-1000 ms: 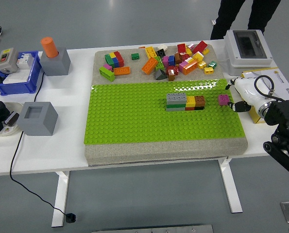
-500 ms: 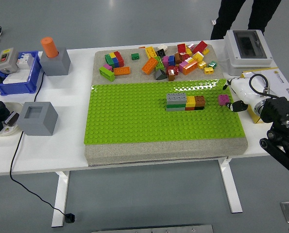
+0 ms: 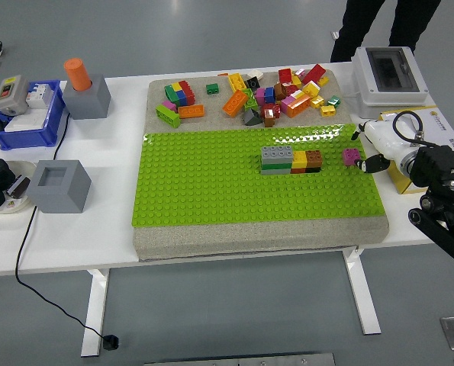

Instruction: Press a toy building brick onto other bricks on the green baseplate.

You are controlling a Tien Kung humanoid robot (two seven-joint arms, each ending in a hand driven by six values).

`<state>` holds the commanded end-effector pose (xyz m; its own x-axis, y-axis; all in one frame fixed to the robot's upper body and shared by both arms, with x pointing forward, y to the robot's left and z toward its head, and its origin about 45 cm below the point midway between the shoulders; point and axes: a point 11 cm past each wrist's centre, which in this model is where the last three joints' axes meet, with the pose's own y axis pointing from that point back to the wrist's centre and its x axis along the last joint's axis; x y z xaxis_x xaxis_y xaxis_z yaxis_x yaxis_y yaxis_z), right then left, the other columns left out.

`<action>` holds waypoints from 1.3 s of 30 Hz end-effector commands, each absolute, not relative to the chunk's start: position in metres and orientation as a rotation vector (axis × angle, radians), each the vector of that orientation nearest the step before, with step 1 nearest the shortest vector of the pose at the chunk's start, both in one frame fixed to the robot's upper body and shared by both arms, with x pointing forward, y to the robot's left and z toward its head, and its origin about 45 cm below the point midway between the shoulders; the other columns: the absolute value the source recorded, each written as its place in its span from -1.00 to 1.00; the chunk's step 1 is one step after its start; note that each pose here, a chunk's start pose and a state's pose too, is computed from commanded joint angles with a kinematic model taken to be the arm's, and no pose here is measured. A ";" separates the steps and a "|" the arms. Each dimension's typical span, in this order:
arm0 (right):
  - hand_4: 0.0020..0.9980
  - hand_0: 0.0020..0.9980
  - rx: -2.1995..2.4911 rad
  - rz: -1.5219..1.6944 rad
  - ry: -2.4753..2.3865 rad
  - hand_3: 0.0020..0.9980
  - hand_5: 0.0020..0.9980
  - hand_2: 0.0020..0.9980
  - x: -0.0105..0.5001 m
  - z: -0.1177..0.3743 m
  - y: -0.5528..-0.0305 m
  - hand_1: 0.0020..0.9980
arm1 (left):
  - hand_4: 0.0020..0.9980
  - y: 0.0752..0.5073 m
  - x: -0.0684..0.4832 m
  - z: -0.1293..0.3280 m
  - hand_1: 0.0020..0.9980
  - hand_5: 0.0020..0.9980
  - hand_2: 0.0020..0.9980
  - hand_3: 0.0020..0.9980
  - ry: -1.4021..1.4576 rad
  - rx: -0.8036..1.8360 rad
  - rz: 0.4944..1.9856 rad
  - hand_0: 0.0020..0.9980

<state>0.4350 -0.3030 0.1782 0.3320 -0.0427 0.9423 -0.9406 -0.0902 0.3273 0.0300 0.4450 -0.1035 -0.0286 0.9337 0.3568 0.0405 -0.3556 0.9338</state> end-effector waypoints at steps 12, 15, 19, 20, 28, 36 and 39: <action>0.66 0.57 1.485 0.924 -0.971 0.45 -0.03 0.73 0.440 0.176 -0.305 0.62 | 1.00 0.445 0.031 -0.103 0.61 0.72 0.55 -0.12 1.064 1.484 1.485 0.58; 0.65 0.58 1.474 0.915 -0.955 0.45 -0.02 0.74 0.441 0.173 -0.308 0.63 | 1.00 0.446 0.031 -0.103 0.61 0.71 0.55 -0.12 1.062 1.484 1.486 0.58; 0.65 0.58 1.460 0.906 -0.937 0.45 -0.02 0.74 0.442 0.170 -0.312 0.63 | 1.00 0.446 0.032 -0.103 0.61 0.71 0.55 -0.12 1.061 1.484 1.488 0.58; 0.65 0.58 1.458 0.905 -0.934 0.45 -0.02 0.74 0.442 0.170 -0.312 0.63 | 1.00 0.446 0.032 -0.103 0.61 0.71 0.55 -0.12 1.061 1.484 1.488 0.58; 0.64 0.59 1.449 0.907 -0.913 0.44 -0.03 0.75 0.443 0.168 -0.313 0.64 | 1.00 0.447 0.032 -0.103 0.61 0.71 0.55 -0.13 1.058 1.484 1.489 0.58; 0.60 0.59 1.448 0.909 -0.893 0.43 -0.08 0.74 0.444 0.165 -0.311 0.64 | 1.00 0.446 0.031 -0.103 0.61 0.71 0.55 -0.13 1.060 1.486 1.487 0.58; 0.55 0.59 1.447 0.911 -0.887 0.42 -0.12 0.74 0.444 0.164 -0.311 0.63 | 1.00 0.446 0.031 -0.103 0.61 0.71 0.55 -0.13 1.061 1.486 1.487 0.58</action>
<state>0.4436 -0.3112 0.1643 0.4129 -0.0230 0.9105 -0.9096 -0.0617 0.4109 0.0308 0.4459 -0.1030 -0.0264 0.9323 0.3608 0.0385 -0.3597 0.9323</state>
